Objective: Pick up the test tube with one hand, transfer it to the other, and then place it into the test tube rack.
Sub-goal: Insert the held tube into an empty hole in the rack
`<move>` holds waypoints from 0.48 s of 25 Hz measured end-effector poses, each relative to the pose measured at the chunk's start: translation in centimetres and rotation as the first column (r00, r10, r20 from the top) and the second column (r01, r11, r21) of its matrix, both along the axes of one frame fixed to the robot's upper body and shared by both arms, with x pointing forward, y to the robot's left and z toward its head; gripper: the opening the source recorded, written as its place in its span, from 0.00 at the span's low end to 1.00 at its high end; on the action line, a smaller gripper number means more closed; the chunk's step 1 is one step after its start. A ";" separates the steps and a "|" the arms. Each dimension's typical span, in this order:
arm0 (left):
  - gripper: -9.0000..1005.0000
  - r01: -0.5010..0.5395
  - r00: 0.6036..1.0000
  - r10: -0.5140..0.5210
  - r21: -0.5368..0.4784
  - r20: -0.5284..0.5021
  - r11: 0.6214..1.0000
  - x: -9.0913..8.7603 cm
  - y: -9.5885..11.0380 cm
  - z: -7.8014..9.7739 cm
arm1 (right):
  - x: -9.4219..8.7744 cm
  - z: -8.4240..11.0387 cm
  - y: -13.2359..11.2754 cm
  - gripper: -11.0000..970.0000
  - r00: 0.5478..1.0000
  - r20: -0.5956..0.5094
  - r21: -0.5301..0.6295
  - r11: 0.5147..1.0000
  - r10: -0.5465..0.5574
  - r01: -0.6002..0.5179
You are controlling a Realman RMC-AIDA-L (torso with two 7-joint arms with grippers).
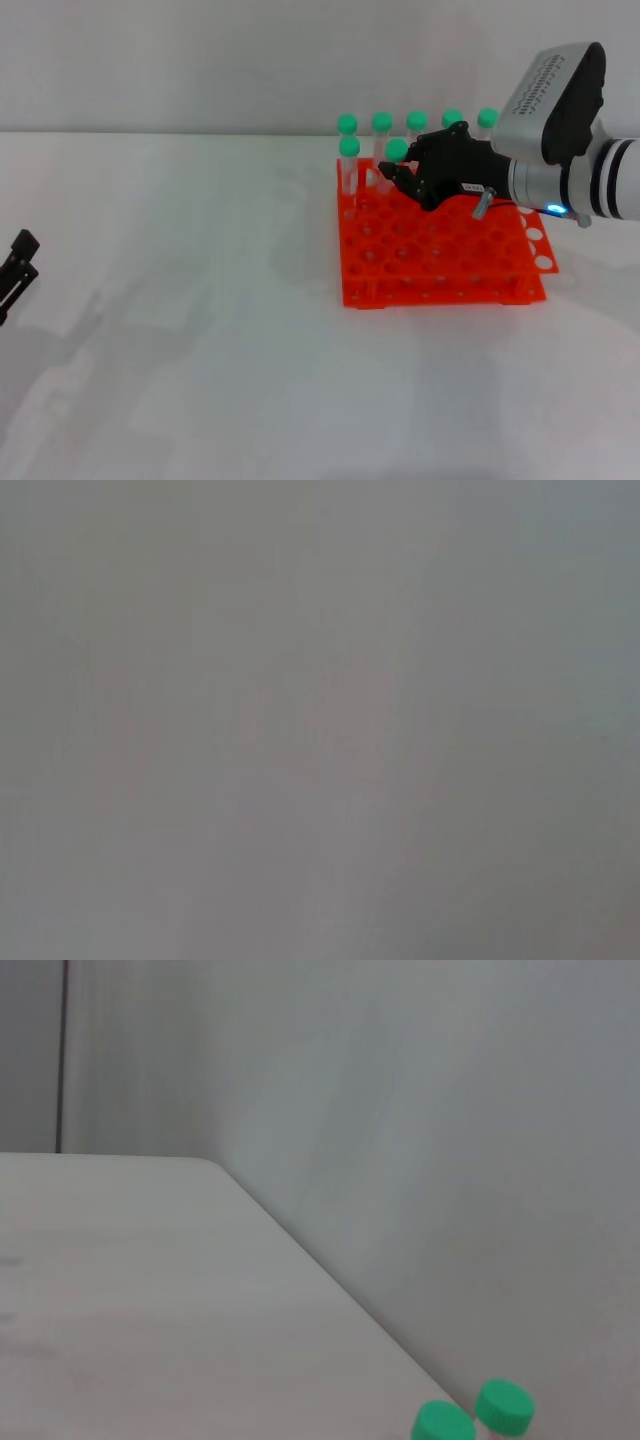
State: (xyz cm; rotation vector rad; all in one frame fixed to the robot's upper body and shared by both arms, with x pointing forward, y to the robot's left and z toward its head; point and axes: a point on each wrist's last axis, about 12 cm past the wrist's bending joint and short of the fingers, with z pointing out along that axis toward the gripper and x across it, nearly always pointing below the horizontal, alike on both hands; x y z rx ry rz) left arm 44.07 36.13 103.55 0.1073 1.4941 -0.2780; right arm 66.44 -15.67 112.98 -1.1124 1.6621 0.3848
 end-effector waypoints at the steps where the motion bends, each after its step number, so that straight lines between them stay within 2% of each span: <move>1: 0.86 -0.002 1.000 0.002 -0.005 -0.007 1.000 -0.1 0.0 -0.2 | 0.0 0.0 0.0 0.30 1.000 0.001 -0.001 1.000 0.001 -0.001; 12: 0.86 -0.002 1.000 0.002 -0.009 -0.014 1.000 -0.1 0.0 -0.4 | 0.0 0.2 0.6 0.30 1.000 0.023 -0.011 1.000 0.002 -0.002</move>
